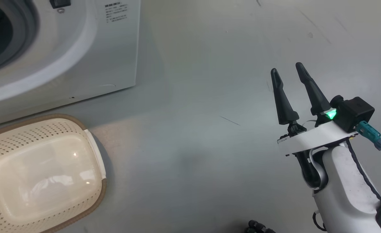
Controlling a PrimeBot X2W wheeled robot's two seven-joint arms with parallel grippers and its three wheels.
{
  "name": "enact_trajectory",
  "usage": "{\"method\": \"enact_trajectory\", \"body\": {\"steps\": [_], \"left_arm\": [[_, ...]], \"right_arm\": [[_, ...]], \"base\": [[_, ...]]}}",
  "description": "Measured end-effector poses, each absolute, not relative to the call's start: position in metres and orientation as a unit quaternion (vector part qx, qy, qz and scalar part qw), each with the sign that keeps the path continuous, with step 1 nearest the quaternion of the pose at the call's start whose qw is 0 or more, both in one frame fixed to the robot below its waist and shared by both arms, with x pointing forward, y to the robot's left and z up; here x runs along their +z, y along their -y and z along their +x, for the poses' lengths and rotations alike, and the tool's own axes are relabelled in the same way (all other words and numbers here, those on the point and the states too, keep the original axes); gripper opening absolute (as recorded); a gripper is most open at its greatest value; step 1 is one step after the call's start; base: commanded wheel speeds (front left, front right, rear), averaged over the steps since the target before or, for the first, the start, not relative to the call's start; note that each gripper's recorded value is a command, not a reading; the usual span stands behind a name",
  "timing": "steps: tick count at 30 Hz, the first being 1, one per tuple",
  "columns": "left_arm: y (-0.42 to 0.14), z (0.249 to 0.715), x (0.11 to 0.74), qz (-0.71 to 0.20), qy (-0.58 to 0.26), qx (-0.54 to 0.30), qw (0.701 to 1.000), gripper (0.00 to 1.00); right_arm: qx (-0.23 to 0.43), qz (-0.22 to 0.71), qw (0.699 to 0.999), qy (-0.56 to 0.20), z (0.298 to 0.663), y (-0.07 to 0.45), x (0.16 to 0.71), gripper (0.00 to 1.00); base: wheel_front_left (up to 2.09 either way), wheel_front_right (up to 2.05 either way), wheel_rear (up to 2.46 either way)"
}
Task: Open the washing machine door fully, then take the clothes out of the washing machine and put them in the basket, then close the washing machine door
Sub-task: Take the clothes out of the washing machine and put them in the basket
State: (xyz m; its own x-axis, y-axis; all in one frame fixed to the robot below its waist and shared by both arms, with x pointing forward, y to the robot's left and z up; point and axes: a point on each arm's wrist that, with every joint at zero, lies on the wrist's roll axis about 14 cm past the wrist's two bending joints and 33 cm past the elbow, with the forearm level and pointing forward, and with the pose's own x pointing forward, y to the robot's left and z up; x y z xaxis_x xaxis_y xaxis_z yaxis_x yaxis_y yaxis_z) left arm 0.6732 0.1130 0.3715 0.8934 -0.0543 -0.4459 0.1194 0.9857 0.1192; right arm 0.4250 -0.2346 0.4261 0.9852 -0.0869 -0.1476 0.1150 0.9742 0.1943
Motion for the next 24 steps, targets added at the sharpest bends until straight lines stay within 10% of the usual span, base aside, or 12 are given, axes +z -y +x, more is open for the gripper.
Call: {"method": "enact_trajectory", "body": {"steps": [24], "left_arm": [[-0.126,0.578,0.428,0.016,-0.14,-0.064,0.988,0.0]], "right_arm": [[0.004,0.095,0.995,-0.035,0.407,0.209,0.457,1.0]], "base": [[0.0,0.0,0.0]]}}
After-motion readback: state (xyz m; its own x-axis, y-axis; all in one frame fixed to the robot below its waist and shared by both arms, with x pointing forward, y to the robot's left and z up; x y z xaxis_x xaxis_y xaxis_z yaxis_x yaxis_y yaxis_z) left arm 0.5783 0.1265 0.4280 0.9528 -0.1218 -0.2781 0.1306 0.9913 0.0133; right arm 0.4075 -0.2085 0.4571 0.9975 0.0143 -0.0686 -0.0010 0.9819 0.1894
